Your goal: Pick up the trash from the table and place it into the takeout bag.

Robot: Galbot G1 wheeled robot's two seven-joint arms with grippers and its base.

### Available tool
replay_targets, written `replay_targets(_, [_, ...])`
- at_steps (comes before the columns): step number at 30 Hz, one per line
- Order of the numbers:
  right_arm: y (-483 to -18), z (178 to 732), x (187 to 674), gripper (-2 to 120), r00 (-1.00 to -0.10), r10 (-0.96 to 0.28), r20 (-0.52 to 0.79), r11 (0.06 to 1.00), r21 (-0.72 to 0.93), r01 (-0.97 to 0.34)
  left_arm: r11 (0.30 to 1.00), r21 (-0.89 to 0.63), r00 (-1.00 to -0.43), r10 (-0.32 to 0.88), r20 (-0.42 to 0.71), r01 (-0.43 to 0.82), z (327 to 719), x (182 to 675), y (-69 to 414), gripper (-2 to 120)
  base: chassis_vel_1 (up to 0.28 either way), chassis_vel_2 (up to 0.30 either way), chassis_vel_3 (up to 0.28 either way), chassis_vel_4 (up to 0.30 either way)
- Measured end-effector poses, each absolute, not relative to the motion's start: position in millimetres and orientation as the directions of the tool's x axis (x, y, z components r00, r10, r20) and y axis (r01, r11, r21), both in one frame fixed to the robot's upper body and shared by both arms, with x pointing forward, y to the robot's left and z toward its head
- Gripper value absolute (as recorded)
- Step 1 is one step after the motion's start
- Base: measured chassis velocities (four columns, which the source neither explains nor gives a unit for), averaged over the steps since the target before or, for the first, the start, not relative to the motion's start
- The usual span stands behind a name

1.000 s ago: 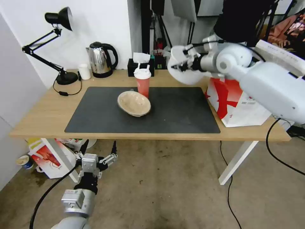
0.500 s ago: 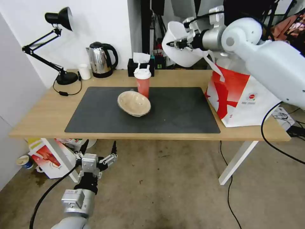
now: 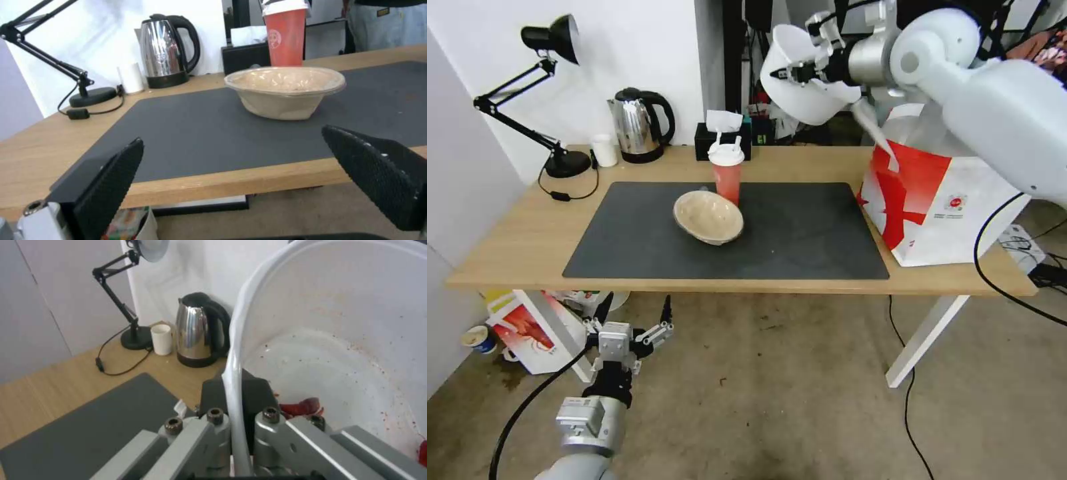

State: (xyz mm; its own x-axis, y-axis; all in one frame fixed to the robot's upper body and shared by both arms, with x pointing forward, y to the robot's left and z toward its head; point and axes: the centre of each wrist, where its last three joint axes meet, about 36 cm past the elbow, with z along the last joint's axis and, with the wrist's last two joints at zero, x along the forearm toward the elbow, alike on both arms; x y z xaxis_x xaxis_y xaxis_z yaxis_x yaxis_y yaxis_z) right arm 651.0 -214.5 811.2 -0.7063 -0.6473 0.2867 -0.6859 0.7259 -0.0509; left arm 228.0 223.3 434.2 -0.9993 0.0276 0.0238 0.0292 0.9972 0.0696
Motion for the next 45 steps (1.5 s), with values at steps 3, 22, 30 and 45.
replay_targets(3, [-208.5,817.1,652.6,0,-0.704,-0.651,0.284,0.722,-0.055,-0.69,0.997,0.07,-0.999,0.028,0.024,0.029,434.2,228.0,223.3,100,0.0,0.0,0.0,0.0])
replay_targets(22, [-207.3,818.4,660.6,0,-0.715,-0.63,0.303,0.736,-0.063,-0.674,0.997,0.07,-0.999,0.028,0.024,0.029,434.2,228.0,223.3,100,0.0,0.0,0.0,0.0])
replay_targets(30, [-246.3,812.7,656.5,0,-0.75,-0.582,0.316,0.775,-0.066,-0.629,0.997,0.07,-0.999,0.028,0.024,0.029,434.2,228.0,223.3,100,0.0,0.0,0.0,0.0])
replay_targets(45, [-322.4,806.3,639.8,0,-0.803,-0.508,0.312,0.836,-0.049,-0.547,0.997,0.07,-0.999,0.028,0.024,0.029,434.2,228.0,223.3,100,0.0,0.0,0.0,0.0])
